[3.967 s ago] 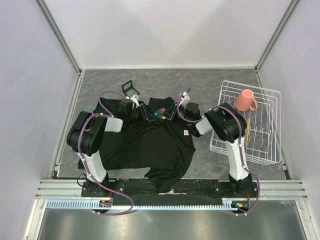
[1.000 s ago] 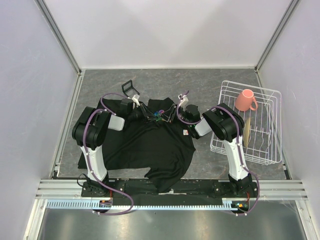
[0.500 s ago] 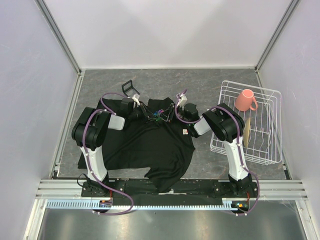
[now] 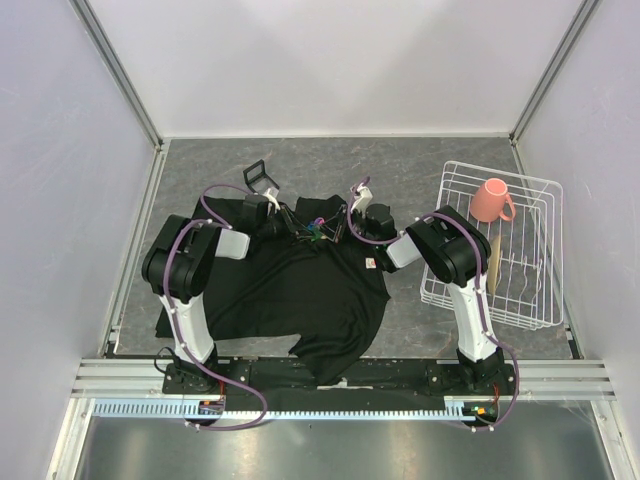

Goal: Remove the brooch from the garment

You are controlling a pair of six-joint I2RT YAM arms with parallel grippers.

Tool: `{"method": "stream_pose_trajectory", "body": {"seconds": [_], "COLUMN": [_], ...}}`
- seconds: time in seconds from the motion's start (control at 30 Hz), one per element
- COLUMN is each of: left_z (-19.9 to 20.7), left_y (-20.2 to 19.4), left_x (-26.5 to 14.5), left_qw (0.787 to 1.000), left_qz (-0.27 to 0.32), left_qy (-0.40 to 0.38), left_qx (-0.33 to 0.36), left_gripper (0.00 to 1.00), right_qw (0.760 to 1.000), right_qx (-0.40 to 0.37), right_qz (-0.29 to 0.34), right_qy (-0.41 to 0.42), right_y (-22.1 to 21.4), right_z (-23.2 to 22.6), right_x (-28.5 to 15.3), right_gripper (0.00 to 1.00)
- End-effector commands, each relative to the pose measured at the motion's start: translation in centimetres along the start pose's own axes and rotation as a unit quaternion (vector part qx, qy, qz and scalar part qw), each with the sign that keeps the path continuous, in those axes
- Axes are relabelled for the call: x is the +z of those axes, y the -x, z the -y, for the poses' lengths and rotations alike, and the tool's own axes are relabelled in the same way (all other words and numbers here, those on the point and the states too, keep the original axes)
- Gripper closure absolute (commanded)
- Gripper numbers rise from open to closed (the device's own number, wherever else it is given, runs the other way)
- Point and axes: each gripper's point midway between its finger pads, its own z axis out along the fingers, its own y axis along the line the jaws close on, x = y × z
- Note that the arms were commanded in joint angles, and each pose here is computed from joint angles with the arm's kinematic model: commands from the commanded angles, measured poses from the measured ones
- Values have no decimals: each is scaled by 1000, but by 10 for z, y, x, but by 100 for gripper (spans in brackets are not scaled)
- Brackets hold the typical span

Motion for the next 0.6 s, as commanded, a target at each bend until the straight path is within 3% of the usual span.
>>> {"method": "stream_pose_trajectory", "body": {"seconds": [0.0, 0.1, 0.33, 0.57], "left_z": [37, 35, 19, 20], "left_y": [12, 14, 16, 12], "left_x": [-6, -15, -39, -40], "left_qw": [998, 997, 996, 990], "left_qz": [20, 34, 52, 47], "left_qy": [-41, -37, -72, -136], "left_qx": [52, 61, 31, 9], "left_gripper": [75, 68, 55, 51], "right_qw": [999, 999, 997, 993], "right_qx": [-16, -12, -5, 7], "right_qz": [-21, -9, 24, 41], "right_qy": [18, 30, 79, 109], "right_y": [-9, -5, 9, 16], "right_z": [-20, -24, -39, -49], "right_x": [5, 6, -1, -9], "right_gripper": [88, 100, 100, 100]}}
